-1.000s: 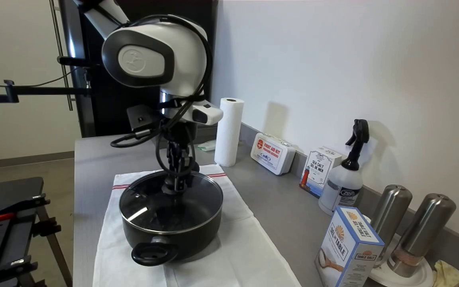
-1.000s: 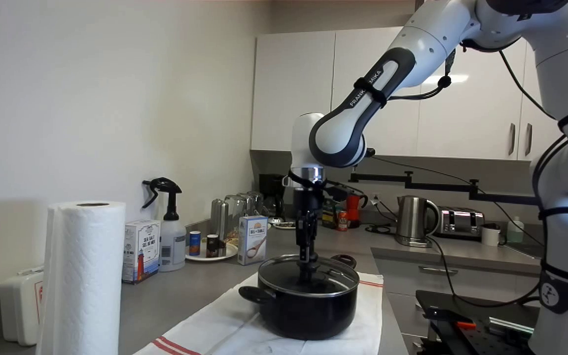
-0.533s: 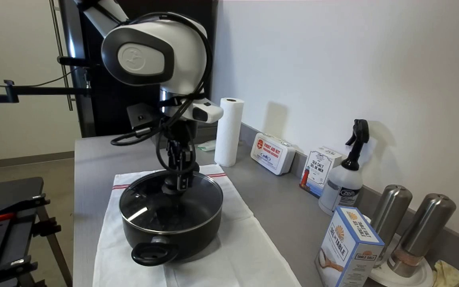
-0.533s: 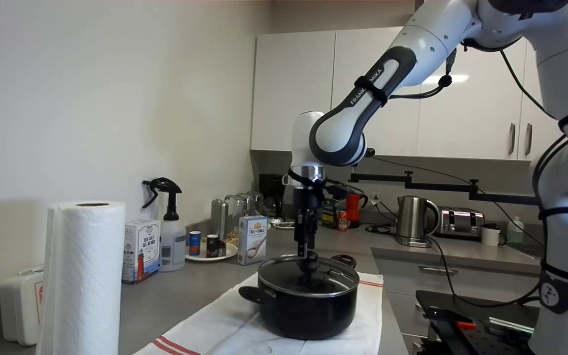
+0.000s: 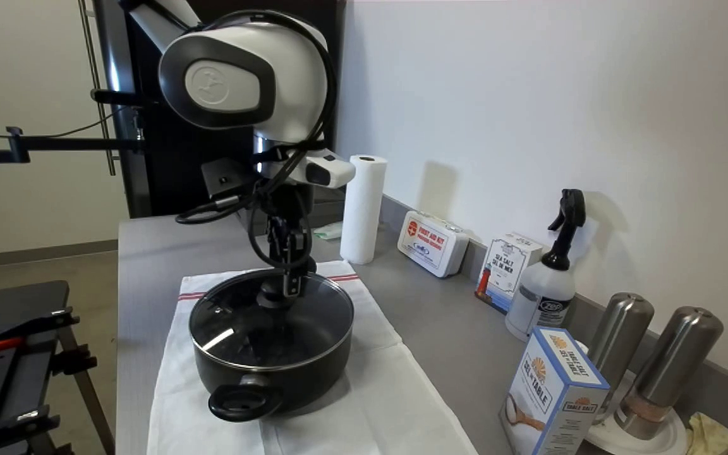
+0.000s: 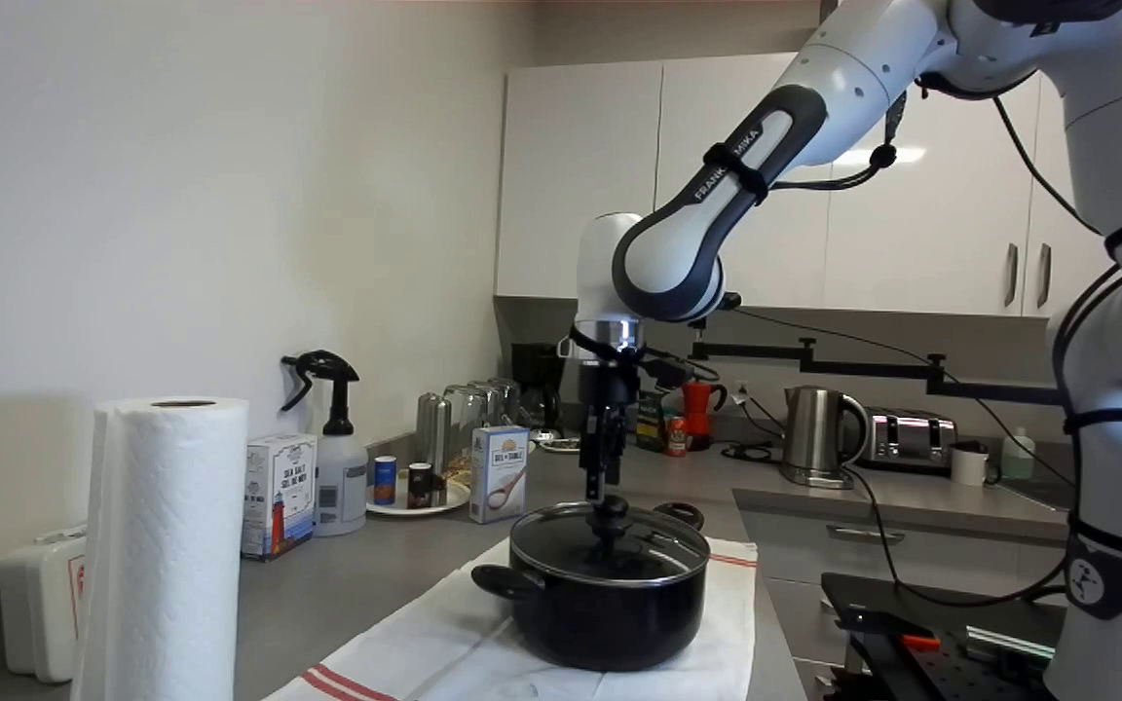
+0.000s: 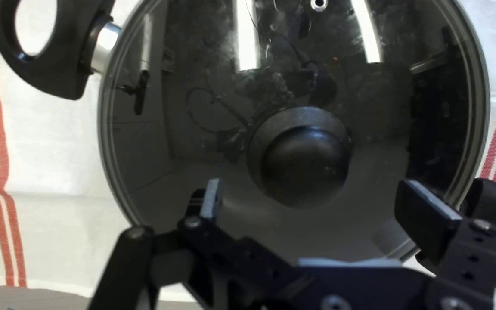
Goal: Put the glass lid on the black pot
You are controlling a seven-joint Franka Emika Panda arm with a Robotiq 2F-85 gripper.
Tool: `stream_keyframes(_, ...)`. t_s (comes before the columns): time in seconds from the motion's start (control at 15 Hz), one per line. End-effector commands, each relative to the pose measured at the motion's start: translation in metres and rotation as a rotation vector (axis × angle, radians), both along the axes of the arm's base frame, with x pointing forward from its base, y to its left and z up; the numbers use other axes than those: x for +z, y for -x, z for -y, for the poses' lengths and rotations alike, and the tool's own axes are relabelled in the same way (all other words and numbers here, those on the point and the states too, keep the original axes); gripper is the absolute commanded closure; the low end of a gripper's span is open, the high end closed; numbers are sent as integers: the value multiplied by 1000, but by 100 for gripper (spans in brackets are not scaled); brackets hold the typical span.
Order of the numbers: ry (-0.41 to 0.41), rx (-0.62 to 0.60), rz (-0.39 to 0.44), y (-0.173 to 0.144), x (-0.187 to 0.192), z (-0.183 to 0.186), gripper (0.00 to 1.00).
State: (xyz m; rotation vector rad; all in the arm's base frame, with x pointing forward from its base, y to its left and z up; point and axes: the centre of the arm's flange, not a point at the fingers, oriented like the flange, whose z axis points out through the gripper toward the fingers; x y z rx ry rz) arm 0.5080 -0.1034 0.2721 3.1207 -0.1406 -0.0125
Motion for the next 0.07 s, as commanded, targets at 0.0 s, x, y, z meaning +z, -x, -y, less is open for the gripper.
stream_keyframes(0.0,0,0,1,0,1,0,0)
